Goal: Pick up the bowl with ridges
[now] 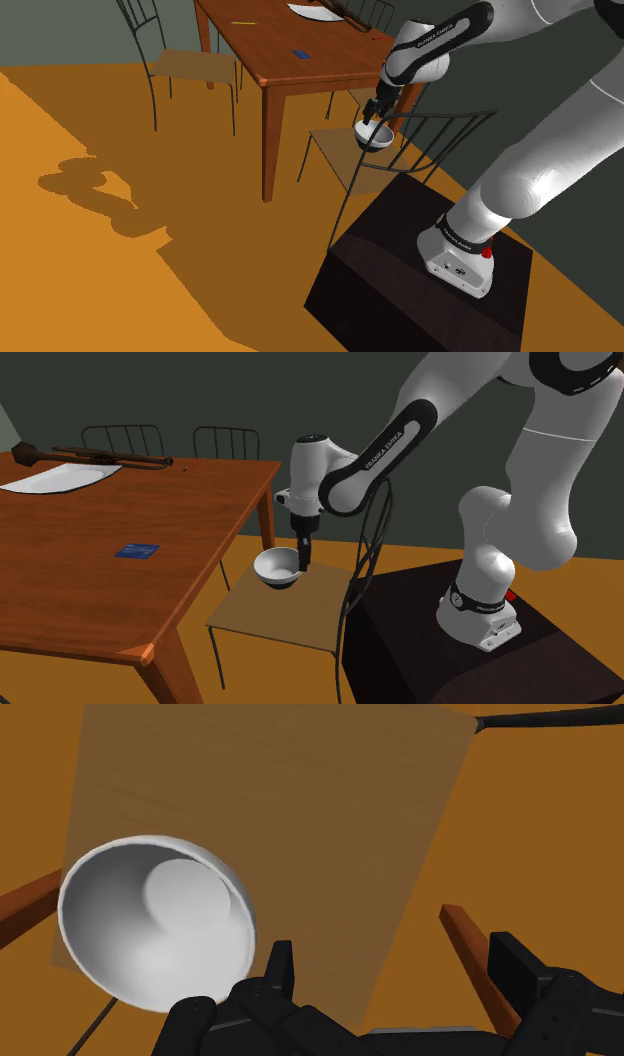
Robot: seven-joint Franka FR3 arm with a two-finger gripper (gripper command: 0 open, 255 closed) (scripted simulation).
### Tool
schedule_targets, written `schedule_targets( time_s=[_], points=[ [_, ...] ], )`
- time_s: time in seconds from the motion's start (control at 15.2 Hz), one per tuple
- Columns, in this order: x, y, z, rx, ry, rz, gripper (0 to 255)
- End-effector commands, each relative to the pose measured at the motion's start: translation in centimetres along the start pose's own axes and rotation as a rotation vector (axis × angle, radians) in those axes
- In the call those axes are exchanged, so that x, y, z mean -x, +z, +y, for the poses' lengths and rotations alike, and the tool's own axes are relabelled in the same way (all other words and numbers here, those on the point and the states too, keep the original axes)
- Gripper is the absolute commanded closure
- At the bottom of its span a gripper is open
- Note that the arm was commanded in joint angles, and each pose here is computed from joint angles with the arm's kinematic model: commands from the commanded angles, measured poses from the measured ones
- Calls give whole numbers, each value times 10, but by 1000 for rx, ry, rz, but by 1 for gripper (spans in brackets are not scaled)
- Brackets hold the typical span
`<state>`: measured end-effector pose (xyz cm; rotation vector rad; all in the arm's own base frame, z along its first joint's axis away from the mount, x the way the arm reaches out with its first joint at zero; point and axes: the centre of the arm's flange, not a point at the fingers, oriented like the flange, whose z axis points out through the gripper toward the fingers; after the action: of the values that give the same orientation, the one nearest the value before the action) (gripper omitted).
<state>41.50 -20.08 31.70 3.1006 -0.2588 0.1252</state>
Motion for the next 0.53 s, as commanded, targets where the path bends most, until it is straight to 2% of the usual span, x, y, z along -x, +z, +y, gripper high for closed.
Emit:
schedule_targets(
  time_s=[0.0,0.46],
  points=[
    [-11,22,14,13,-1,3,0],
    [-39,90,63,51,-2,12,0]
  ],
)
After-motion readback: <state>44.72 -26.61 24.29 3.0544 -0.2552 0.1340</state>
